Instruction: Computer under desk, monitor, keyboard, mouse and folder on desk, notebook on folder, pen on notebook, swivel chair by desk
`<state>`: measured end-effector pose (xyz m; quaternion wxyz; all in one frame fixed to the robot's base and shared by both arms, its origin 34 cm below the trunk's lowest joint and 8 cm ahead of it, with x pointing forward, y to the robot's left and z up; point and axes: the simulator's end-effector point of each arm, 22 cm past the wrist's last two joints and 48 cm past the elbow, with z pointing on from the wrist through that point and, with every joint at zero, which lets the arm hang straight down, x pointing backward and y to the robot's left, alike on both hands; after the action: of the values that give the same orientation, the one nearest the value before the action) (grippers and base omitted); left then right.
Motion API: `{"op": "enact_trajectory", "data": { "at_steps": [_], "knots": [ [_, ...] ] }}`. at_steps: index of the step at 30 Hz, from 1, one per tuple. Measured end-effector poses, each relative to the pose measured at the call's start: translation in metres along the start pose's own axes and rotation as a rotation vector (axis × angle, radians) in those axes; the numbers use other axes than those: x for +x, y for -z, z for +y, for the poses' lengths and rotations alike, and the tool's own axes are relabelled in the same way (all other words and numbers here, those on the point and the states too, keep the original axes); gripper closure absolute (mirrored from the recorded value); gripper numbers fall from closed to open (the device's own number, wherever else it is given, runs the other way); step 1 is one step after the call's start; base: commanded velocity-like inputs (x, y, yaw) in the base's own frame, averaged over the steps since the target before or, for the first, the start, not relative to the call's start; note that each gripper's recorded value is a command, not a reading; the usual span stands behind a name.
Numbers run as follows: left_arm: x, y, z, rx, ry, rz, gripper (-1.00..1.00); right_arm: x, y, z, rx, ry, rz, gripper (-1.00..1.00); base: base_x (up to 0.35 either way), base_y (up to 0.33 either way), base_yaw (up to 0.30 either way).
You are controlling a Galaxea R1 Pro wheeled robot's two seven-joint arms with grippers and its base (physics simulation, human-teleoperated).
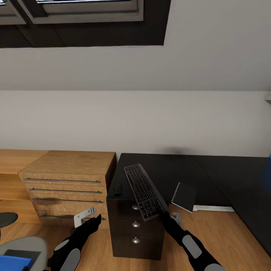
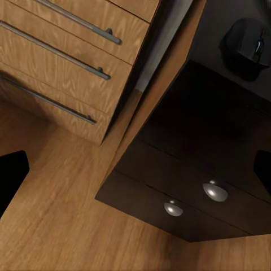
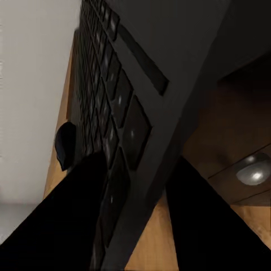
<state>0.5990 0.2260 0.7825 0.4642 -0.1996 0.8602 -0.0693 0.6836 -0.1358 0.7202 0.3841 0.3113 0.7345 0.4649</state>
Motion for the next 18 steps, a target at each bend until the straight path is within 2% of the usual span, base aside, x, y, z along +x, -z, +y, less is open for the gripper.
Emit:
{"op": "enact_trajectory", "data": {
  "at_steps": [7,11,16,18],
  "knots": [
    [0.000,0.000,0.000,0.000,0.000,0.000,-1.00,0.000,0.000,0.000,0.000,0.002,0.001,1.00,0.000,0.000,0.000],
    [-0.006,0.003,-0.002,-0.001,0.000,0.000,-1.00,-0.002,0.001,0.008,-0.005,0.006,0.000,1.00,0.000,0.000,0.000],
    [-0.013,0.008,-0.004,-0.005,-0.002,-0.003,-1.00,-0.026,0.000,0.043,-0.060,0.041,-0.040,1.00,0.000,0.000,0.000],
    [-0.016,0.010,-0.005,-0.005,-0.002,-0.003,-1.00,-0.029,0.000,0.049,-0.065,0.046,-0.042,1.00,0.000,0.000,0.000]
  ]
}}
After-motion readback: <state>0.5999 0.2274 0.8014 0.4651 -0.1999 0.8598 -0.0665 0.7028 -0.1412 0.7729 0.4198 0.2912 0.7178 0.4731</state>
